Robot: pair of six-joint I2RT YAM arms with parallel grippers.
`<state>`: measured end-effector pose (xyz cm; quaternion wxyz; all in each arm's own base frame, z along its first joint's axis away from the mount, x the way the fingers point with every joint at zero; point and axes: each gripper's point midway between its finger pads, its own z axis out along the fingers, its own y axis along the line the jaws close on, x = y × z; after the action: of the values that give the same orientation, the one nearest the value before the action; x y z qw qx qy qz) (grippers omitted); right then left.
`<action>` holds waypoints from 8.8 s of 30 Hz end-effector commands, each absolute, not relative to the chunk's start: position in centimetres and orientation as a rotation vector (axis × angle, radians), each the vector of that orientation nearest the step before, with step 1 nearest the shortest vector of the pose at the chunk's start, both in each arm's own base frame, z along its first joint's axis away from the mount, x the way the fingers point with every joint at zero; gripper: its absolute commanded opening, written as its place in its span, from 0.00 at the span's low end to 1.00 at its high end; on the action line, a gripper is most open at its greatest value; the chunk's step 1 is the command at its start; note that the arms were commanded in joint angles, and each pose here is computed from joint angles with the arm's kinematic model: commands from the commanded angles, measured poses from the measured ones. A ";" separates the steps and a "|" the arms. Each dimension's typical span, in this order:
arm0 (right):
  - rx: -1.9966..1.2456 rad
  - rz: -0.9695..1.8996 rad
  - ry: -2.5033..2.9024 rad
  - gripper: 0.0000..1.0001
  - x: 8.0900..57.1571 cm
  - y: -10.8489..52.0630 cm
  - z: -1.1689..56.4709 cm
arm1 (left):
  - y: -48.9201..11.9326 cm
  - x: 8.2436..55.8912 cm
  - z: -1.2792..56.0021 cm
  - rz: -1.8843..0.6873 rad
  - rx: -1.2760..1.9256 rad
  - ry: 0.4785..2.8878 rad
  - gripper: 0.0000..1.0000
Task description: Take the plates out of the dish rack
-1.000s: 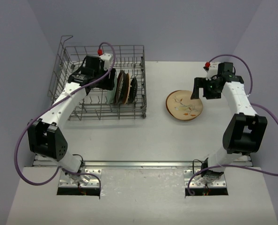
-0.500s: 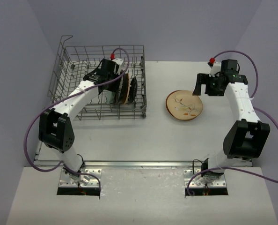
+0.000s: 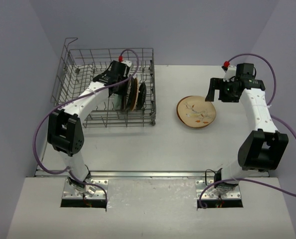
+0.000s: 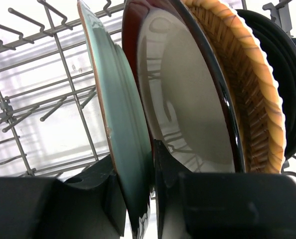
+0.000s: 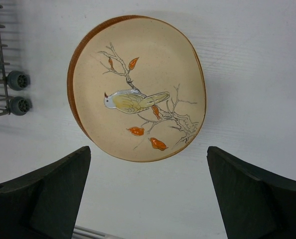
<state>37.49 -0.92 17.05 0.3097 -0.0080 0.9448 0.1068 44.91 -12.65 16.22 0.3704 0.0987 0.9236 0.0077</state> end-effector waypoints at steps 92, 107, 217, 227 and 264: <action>0.165 1.048 2.373 0.00 37.7 1.3 14.9 | -17.7 34.4 41.8 0.365 0.715 1.595 1.00; 0.228 0.950 2.492 0.00 39.9 -1.0 9.8 | -15.9 33.8 34.8 0.163 0.655 1.824 1.00; 0.035 0.616 2.209 0.99 35.9 -0.1 24.0 | -19.8 38.9 41.7 0.477 0.826 1.438 0.00; -0.011 1.343 2.092 0.99 33.3 7.2 27.5 | -25.1 30.7 38.1 0.778 1.297 0.859 0.00; -0.259 1.690 2.158 0.00 29.0 16.1 24.8 | -32.3 26.4 34.1 0.691 1.340 0.711 0.09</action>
<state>30.34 15.99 23.11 0.1877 -0.0713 0.7915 0.5773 25.62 -32.89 25.97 0.5759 0.7096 0.2845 0.2897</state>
